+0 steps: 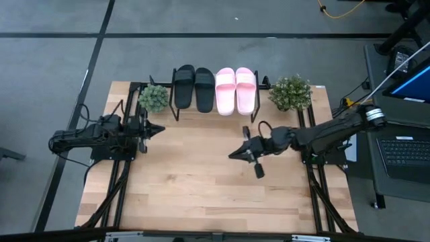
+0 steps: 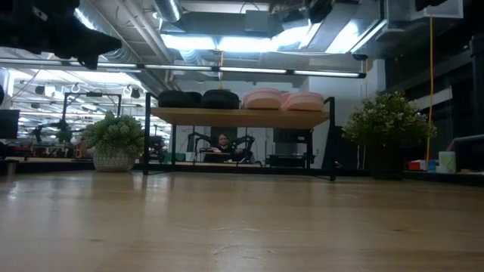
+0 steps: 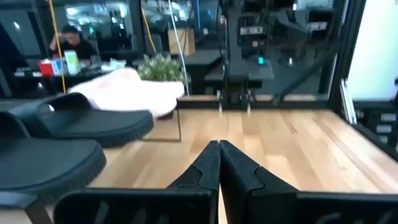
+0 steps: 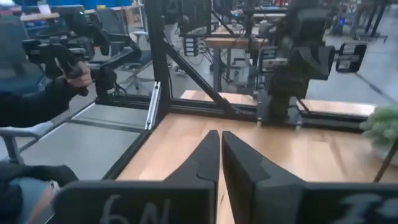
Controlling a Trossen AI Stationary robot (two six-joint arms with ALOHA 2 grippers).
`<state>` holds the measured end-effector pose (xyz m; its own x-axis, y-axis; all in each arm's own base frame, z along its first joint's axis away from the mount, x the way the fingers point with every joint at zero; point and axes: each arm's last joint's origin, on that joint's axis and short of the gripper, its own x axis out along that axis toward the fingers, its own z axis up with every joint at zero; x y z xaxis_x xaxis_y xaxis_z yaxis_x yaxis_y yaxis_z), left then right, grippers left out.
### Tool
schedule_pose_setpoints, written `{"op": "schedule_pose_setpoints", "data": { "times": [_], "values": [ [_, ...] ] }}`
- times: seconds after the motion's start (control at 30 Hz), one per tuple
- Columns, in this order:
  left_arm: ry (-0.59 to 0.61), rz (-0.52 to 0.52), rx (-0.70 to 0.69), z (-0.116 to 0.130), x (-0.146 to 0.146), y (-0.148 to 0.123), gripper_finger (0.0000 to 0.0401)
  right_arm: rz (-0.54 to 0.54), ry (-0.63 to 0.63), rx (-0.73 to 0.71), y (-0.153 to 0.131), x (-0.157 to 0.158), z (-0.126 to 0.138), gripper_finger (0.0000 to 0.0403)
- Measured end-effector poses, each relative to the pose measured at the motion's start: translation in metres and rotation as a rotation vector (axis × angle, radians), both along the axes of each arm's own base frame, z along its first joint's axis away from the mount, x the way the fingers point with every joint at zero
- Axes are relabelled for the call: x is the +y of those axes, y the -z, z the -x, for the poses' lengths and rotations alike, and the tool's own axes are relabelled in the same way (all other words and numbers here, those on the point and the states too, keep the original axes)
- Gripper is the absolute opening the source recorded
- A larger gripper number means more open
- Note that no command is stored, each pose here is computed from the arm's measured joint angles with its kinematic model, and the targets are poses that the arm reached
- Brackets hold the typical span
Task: Pick and place slides into the shelf
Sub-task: Return to Home Position
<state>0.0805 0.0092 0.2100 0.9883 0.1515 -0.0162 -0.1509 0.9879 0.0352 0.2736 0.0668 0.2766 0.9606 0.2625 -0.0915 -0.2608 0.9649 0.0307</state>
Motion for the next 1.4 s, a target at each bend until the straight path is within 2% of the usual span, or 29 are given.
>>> {"op": "schedule_pose_setpoints", "data": {
  "times": [0.13, 0.23, 0.4, 0.5, 0.63, 0.77, 0.9, 1.1, 1.4],
  "values": [
    [0.000, 0.030, 0.010, -0.007, 0.001, 0.017, 0.0000, 0.043, 0.000, 0.000, -0.014, -0.005, 0.018, 0.0021],
    [0.002, 0.025, -0.073, -0.010, 0.001, 0.019, 0.0000, 0.066, 0.007, -0.009, -0.024, -0.009, 0.031, 0.0021],
    [0.051, 0.022, -0.111, -0.016, 0.000, 0.034, 0.0000, 0.095, 0.043, -0.019, -0.035, -0.014, 0.049, 0.0021],
    [0.061, 0.051, -0.080, -0.016, 0.000, 0.039, 0.0000, 0.147, 0.045, -0.010, -0.037, -0.017, 0.057, 0.0021],
    [0.125, 0.049, -0.085, -0.016, -0.002, 0.038, 0.0000, 0.153, 0.054, -0.017, -0.035, -0.021, 0.072, 0.0021],
    [0.157, 0.056, -0.070, -0.017, -0.004, 0.040, 0.0000, 0.147, 0.057, -0.052, -0.026, -0.026, 0.093, 0.0021],
    [0.155, 0.105, -0.053, -0.017, -0.005, 0.042, 0.0000, 0.111, 0.065, -0.135, -0.012, -0.031, 0.115, 0.0021],
    [0.154, 0.102, -0.052, -0.017, -0.005, 0.042, 0.0000, 0.107, 0.086, -0.156, 0.024, -0.038, 0.139, 0.0021],
    [0.152, 0.099, -0.052, -0.017, -0.005, 0.042, 0.0000, 0.092, 0.115, -0.228, 0.058, -0.046, 0.167, 0.0021]
  ]
}}
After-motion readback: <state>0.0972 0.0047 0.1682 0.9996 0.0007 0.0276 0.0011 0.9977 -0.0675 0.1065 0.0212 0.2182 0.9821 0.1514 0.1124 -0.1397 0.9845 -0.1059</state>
